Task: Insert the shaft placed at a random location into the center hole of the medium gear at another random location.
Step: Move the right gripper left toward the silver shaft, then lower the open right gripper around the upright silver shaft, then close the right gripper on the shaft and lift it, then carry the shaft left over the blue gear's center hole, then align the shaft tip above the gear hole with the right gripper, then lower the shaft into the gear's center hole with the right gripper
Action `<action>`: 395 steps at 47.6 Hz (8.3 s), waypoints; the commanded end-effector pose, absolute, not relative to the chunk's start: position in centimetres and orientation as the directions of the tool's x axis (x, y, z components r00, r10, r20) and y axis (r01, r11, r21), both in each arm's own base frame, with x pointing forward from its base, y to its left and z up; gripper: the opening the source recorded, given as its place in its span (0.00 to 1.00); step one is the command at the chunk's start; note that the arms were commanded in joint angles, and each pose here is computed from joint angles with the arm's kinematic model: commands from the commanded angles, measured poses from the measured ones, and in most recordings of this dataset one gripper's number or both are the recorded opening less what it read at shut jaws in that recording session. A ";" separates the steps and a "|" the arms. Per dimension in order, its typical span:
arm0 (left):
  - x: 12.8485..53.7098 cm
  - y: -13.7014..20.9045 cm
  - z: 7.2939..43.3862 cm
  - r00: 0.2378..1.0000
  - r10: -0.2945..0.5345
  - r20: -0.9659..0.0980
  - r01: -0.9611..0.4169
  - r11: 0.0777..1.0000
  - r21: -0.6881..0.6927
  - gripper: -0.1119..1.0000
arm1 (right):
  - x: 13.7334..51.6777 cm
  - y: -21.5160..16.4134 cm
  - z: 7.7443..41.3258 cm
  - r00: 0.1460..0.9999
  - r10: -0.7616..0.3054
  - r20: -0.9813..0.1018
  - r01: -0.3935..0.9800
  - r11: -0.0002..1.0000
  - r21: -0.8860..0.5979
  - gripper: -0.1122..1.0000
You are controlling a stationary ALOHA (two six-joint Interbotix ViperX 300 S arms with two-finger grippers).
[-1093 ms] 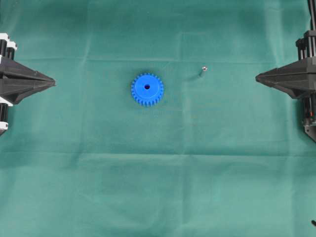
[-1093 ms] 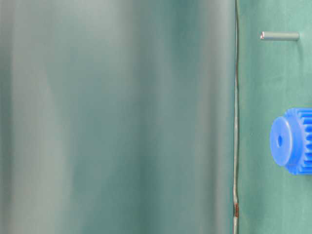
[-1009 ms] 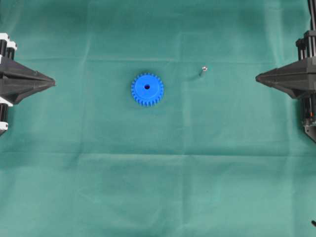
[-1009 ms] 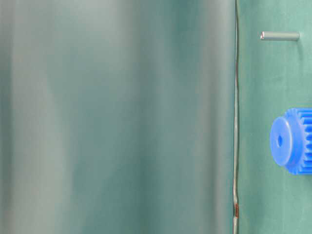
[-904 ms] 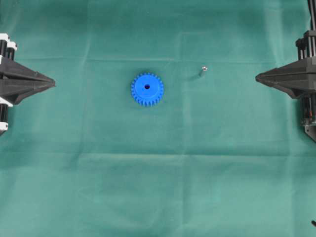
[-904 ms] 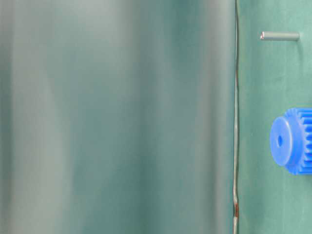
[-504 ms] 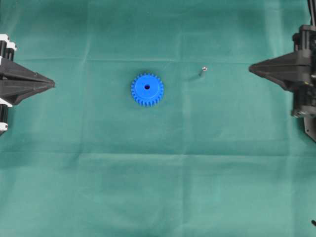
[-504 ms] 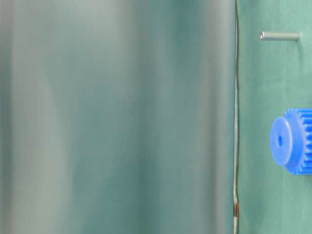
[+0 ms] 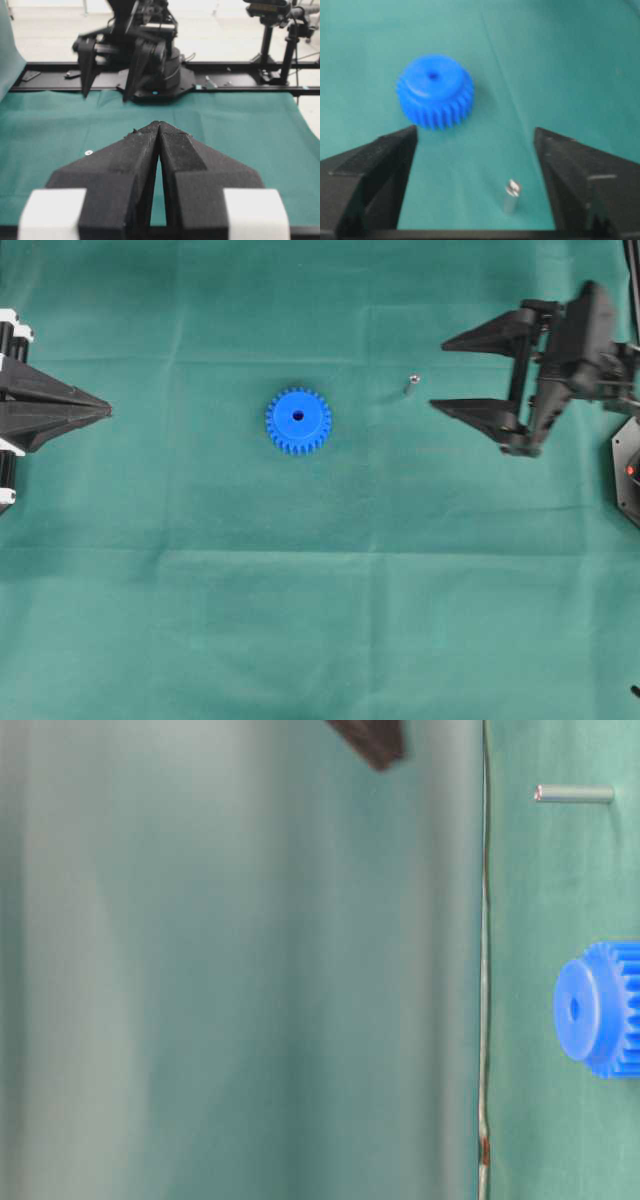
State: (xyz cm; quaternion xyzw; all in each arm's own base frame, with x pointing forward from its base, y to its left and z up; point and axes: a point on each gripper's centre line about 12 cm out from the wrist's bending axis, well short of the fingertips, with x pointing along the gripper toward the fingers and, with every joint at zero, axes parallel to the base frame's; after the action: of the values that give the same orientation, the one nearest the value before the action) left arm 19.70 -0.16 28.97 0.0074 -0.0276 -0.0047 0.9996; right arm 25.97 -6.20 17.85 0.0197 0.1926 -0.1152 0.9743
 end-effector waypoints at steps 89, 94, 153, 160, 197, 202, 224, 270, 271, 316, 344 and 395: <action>20.1 -0.2 29.5 0.999 -0.012 0.052 0.011 1.000 0.023 0.10 | 28.7 -9.3 14.6 0.845 -0.278 -0.458 0.311 0.950 -0.003 0.22; 20.1 -0.2 29.5 0.998 -0.012 0.054 0.011 1.000 0.021 0.10 | 28.6 -9.2 15.9 0.847 -0.274 -0.455 0.307 0.952 -0.001 0.22; 20.1 -0.2 29.5 0.999 -0.012 0.051 0.011 1.000 0.015 0.10 | 39.0 -6.5 19.1 0.894 -0.157 -0.421 0.187 0.982 0.031 0.22; 20.1 -0.2 29.4 0.999 -0.012 0.049 0.012 1.000 0.015 0.10 | 40.8 -6.2 19.3 0.901 -0.143 -0.410 0.171 0.985 0.031 0.22; 20.1 -0.2 29.4 0.999 -0.012 0.049 0.012 1.000 0.015 0.10 | 42.2 -5.6 17.5 0.889 -0.128 -0.440 0.163 0.986 0.043 0.22; 20.1 -0.2 29.5 0.999 -0.012 0.051 0.012 1.000 0.013 0.10 | 42.4 -5.7 16.5 0.879 -0.128 -0.459 0.169 0.984 0.049 0.22; 20.1 -0.2 29.4 0.999 -0.012 0.049 0.011 1.000 0.015 0.10 | 42.6 -5.6 15.0 0.870 -0.127 -0.476 0.176 0.983 0.060 0.22; 20.1 -0.2 29.3 0.999 -0.012 0.046 0.012 1.000 0.015 0.10 | 42.1 -5.0 17.0 0.915 -0.122 -0.386 0.154 0.987 0.054 0.22; 20.1 -0.2 29.3 0.999 -0.012 0.044 0.012 1.000 0.015 0.10 | 42.2 -4.9 16.9 0.914 -0.121 -0.387 0.153 0.987 0.054 0.22; 20.1 -0.2 29.4 0.999 -0.012 0.044 0.012 1.000 0.015 0.10 | 42.1 -5.6 16.1 0.918 -0.138 -0.373 0.166 0.985 0.044 0.22; 20.1 -0.2 29.3 0.999 -0.012 0.040 0.011 1.000 0.016 0.10 | 41.9 -5.2 15.5 0.913 -0.131 -0.386 0.163 0.985 0.052 0.22; 20.2 -0.2 29.1 1.000 -0.012 0.029 0.011 1.000 0.021 0.10 | 42.1 -5.1 11.5 0.877 -0.126 -0.464 0.173 0.983 0.061 0.22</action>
State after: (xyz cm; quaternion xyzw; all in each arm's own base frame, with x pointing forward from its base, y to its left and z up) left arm 19.86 -0.16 28.41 0.0075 -0.0069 -0.0048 0.9999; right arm 41.65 -5.18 10.52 0.0432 0.2526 -0.0768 0.9636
